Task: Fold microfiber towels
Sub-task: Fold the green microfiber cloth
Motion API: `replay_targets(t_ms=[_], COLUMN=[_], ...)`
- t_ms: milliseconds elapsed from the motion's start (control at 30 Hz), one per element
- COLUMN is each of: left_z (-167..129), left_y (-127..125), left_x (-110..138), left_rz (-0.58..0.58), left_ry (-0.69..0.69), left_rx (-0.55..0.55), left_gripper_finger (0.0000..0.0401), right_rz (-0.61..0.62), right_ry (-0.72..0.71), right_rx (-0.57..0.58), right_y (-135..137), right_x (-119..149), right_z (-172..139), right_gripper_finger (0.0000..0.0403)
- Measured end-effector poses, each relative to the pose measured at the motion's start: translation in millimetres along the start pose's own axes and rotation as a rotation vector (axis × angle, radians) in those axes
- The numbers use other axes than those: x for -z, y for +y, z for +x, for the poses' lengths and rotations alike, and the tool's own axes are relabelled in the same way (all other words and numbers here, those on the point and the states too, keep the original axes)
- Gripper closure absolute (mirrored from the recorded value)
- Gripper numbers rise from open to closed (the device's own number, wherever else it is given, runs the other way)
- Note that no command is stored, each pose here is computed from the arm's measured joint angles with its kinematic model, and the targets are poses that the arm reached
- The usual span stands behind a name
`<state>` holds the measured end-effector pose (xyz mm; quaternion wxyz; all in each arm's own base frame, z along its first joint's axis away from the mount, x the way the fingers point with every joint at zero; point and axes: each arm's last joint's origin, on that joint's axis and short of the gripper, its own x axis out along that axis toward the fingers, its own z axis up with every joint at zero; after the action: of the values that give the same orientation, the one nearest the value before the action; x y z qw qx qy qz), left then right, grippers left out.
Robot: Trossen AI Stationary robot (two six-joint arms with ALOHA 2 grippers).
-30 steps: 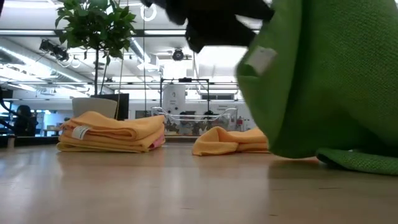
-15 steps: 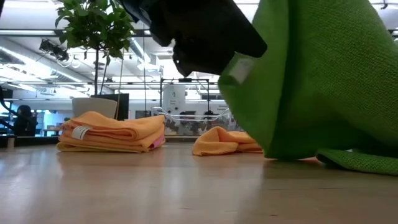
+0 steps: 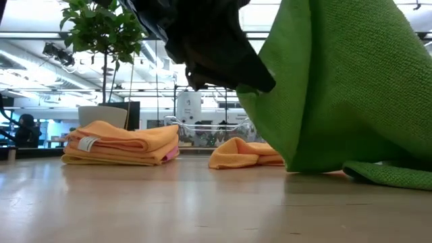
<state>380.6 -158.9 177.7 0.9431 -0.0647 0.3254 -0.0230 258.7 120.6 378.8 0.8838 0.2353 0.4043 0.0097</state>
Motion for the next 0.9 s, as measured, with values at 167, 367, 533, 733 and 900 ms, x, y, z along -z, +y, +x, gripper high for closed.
replay_targets(t_ms=[167, 367, 533, 733, 900], left_z=[-14.4, -99.5, -191.3, -267.2, -290.5], left_y=[1.1, -3.0, 13.2, 42.6, 43.5], left_x=[-8.2, -70.0, -139.8, -188.6, -192.4], left_rz=[-0.020, 0.026, 0.097, 0.111, 0.067], left_ry=[0.016, 0.042, -0.070, -0.132, -0.107], left_rx=[-0.008, -0.052, -0.123, -0.190, -0.101], left_gripper_finger=[0.0392, 0.0394, 0.0394, 0.0395, 0.0395], right_rz=[-0.026, -0.130, -0.346, -0.557, -0.532], right_ry=[-0.003, -0.039, -0.153, -0.273, -0.303], right_rx=[-0.004, -0.038, -0.045, 0.065, 0.001], right_y=[-0.3, -7.3, -25.4, -47.0, -31.8], right_x=[0.1, 2.5, -2.1, -17.0, -29.2], right_z=[-2.4, -36.1, -77.0, -103.2, -109.5], right_gripper_finger=[0.0401, 0.0401, 0.0401, 0.0401, 0.0401])
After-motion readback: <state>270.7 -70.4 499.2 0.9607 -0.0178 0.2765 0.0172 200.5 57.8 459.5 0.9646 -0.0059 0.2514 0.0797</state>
